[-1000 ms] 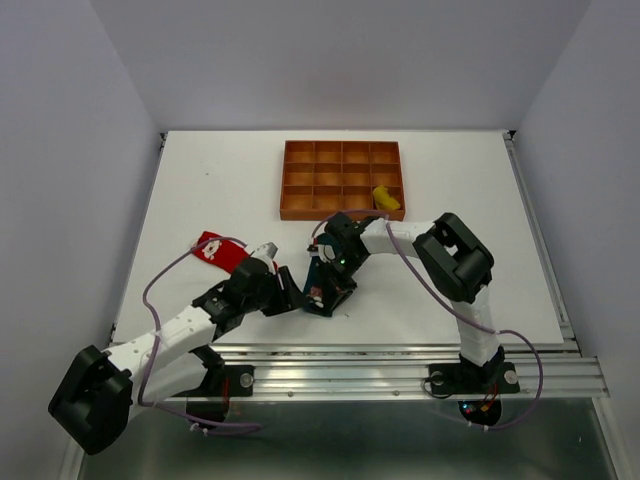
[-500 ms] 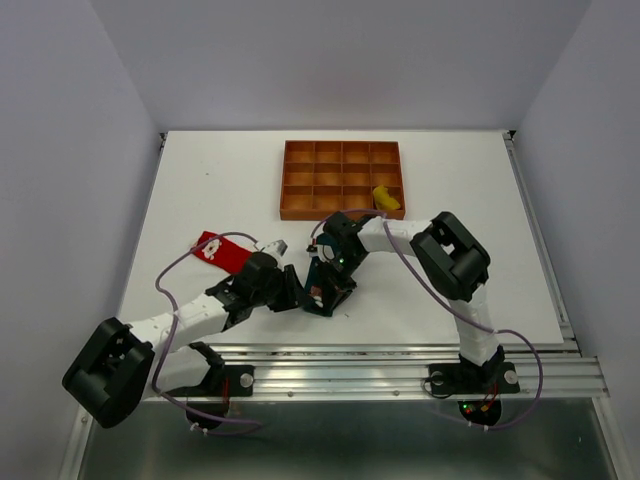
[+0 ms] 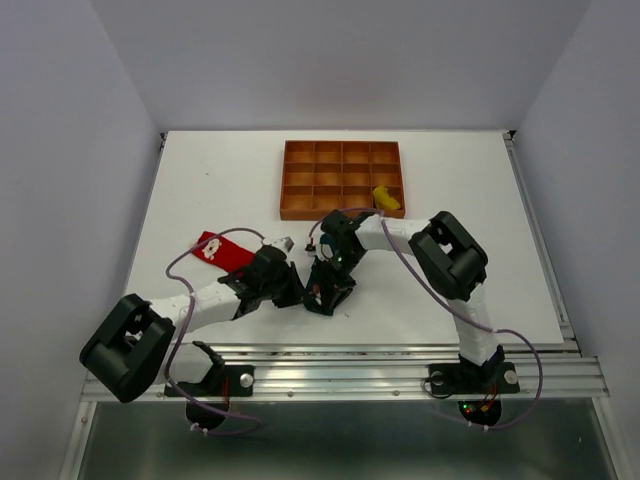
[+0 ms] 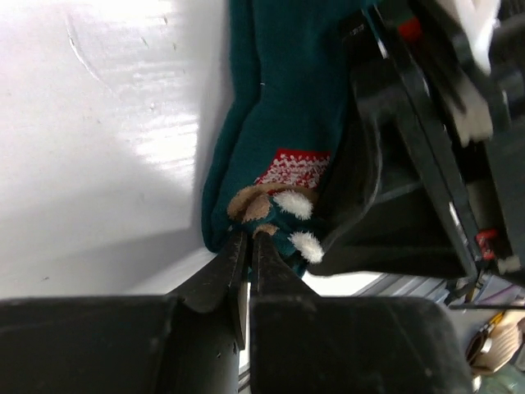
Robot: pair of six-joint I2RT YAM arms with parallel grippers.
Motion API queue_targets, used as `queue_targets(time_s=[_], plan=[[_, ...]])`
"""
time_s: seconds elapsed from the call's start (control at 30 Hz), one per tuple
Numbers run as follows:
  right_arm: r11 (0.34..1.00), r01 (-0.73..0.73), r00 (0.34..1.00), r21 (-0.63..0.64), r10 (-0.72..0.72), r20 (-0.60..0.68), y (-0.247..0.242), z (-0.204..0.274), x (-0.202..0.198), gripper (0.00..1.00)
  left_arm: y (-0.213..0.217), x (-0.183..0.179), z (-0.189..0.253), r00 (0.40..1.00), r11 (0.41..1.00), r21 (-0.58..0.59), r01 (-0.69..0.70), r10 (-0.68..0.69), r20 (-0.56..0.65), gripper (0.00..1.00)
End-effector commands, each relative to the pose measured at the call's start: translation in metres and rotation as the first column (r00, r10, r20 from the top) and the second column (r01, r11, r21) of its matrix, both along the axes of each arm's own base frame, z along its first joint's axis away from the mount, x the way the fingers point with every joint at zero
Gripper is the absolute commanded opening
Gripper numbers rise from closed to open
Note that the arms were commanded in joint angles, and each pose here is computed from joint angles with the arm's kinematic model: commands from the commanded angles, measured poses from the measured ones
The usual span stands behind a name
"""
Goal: Roll the socks
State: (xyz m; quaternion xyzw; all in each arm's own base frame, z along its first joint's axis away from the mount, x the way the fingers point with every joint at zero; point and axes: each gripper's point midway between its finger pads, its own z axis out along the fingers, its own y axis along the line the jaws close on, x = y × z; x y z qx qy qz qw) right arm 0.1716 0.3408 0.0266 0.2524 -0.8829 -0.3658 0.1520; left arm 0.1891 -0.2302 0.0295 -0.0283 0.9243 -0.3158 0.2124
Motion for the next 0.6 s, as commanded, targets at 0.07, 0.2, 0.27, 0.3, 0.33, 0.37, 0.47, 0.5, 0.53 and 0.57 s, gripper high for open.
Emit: queue_targets(time_s=[0.07, 0.2, 0.27, 0.3, 0.33, 0.37, 0.47, 0.5, 0.53, 0.57], plan=[[0.999, -0.037, 0.974, 0.033, 0.028, 0.223, 0.002, 0.021, 0.03, 0.41, 0.006, 0.013, -0.007, 0.988, 0.986, 0.125, -0.112, 0.124, -0.096, 0.0], [0.997, -0.043, 0.925, 0.067, 0.015, 0.379, -0.004, 0.047, 0.04, 0.53, 0.011, 0.006, -0.026, 0.971, 0.973, 0.2, -0.111, 0.149, -0.187, 0.0], [0.996, -0.035, 0.888, 0.08, -0.006, 0.461, -0.006, 0.053, 0.049, 0.56, 0.008, 0.007, -0.027, 0.968, 0.974, 0.198, -0.106, 0.146, -0.203, 0.0], [0.997, -0.03, 0.881, 0.071, -0.007, 0.473, -0.013, 0.049, 0.045, 0.57, 0.008, 0.006, -0.029, 0.964, 0.972, 0.207, -0.108, 0.154, -0.218, 0.0], [0.994, -0.023, 0.836, 0.105, -0.039, 0.547, -0.012, 0.064, 0.054, 0.58, 0.006, 0.009, -0.026, 0.964, 0.972, 0.205, -0.112, 0.157, -0.215, 0.0], [0.993, -0.017, 0.82, 0.114, -0.051, 0.571, -0.015, 0.067, 0.054, 0.58, 0.006, 0.01, -0.025, 0.963, 0.971, 0.211, -0.115, 0.161, -0.216, 0.0], [0.983, -0.051, 0.766, 0.175, -0.074, 0.639, -0.017, 0.079, 0.044, 0.58, 0.007, 0.015, -0.019, 0.961, 0.965, 0.229, -0.128, 0.178, -0.211, 0.0], [0.98, -0.067, 0.75, 0.189, -0.076, 0.657, -0.016, 0.083, 0.04, 0.58, 0.007, 0.016, -0.018, 0.961, 0.963, 0.232, -0.134, 0.184, -0.207, 0.0], [0.976, -0.087, 0.736, 0.201, -0.073, 0.673, -0.015, 0.085, 0.035, 0.58, 0.009, 0.015, -0.018, 0.958, 0.961, 0.241, -0.134, 0.188, -0.215, 0.0], [0.966, -0.127, 0.709, 0.226, -0.071, 0.701, -0.012, 0.091, 0.026, 0.58, 0.008, 0.017, -0.016, 0.957, 0.961, 0.24, -0.14, 0.194, -0.215, 0.0]])
